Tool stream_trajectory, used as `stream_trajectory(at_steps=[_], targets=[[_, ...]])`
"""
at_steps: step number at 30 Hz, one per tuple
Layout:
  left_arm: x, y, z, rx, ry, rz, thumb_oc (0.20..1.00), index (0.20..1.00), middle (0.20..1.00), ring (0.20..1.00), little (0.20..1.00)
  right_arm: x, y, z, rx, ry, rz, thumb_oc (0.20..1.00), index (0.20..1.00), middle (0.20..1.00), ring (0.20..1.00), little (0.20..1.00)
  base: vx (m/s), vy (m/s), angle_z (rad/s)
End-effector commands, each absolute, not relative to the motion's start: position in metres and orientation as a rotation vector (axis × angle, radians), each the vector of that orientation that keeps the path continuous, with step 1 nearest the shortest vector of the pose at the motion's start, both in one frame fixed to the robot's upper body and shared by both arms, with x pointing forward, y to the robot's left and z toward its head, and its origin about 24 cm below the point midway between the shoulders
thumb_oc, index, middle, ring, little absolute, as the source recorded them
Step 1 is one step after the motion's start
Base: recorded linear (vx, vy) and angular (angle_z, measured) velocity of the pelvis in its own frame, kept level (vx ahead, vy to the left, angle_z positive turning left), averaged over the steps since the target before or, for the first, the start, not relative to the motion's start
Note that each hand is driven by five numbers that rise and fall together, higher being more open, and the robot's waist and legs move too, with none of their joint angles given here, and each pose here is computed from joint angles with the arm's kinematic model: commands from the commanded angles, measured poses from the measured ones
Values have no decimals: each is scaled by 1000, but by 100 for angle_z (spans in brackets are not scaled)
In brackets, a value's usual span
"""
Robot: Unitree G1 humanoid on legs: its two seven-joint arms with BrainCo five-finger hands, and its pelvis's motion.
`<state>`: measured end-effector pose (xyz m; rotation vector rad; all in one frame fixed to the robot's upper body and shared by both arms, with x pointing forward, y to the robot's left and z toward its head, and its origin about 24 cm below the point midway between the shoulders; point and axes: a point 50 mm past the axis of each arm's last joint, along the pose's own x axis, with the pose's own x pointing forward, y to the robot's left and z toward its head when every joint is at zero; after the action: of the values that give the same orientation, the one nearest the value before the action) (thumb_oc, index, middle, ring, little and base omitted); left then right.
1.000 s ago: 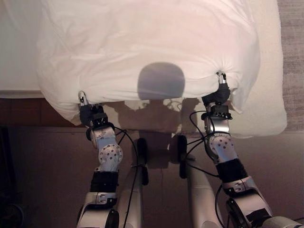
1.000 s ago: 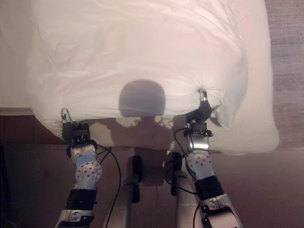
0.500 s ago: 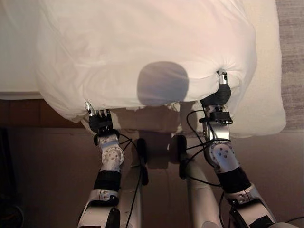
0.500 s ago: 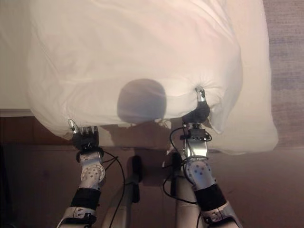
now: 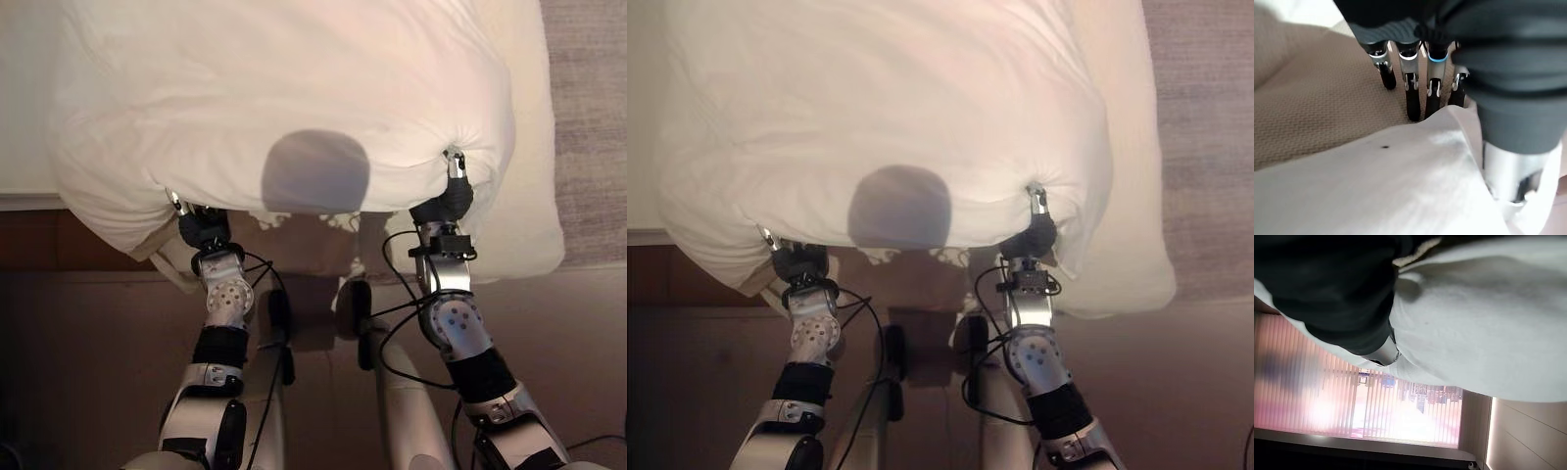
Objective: Make the bed
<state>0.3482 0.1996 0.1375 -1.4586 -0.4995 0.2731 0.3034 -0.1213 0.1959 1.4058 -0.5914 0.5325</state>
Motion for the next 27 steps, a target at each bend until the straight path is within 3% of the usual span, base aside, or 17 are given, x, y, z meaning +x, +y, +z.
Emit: stream_trajectory(at_steps=[1, 3, 4, 5, 6, 7, 21, 27], targets=[[347, 221, 152, -1345, -629, 279, 1000, 1000, 1000, 1000, 1000, 279, -136, 209, 1414, -815, 616, 200, 200, 200, 200, 200, 0, 0, 0], [346, 222, 152, -1333, -628, 278, 1000, 1000, 1000, 1000, 1000, 279, -137, 208, 1410, -814, 612, 200, 200, 200, 200, 200, 0, 0, 0], [345, 225, 153, -1311, -643, 270, 909, 909, 909, 909, 909, 279, -139, 208, 1406, -818, 604, 200, 200, 200, 200, 200, 0, 0, 0], [344, 225, 152, -1308, -645, 266, 533, 533, 533, 533, 533, 279, -139, 207, 1409, -816, 603, 200, 200, 200, 200, 200, 0, 0, 0], [344, 225, 153, -1304, -650, 257, 260, 260, 260, 260, 260, 279, -138, 206, 1410, -809, 600, 200, 200, 200, 200, 200, 0, 0, 0], [343, 225, 152, -1303, -651, 253, 200, 200, 200, 200, 200, 280, -139, 206, 1409, -811, 597, 200, 200, 200, 200, 200, 0, 0, 0], [340, 220, 148, -1258, -652, 163, 200, 200, 200, 200, 200, 281, -142, 201, 1406, -805, 574, 200, 200, 200, 200, 200, 0, 0, 0], [338, 222, 145, -1248, -644, 214, 200, 200, 200, 200, 200, 284, -148, 196, 1398, -792, 510, 200, 200, 200, 200, 200, -2, -21, 0]])
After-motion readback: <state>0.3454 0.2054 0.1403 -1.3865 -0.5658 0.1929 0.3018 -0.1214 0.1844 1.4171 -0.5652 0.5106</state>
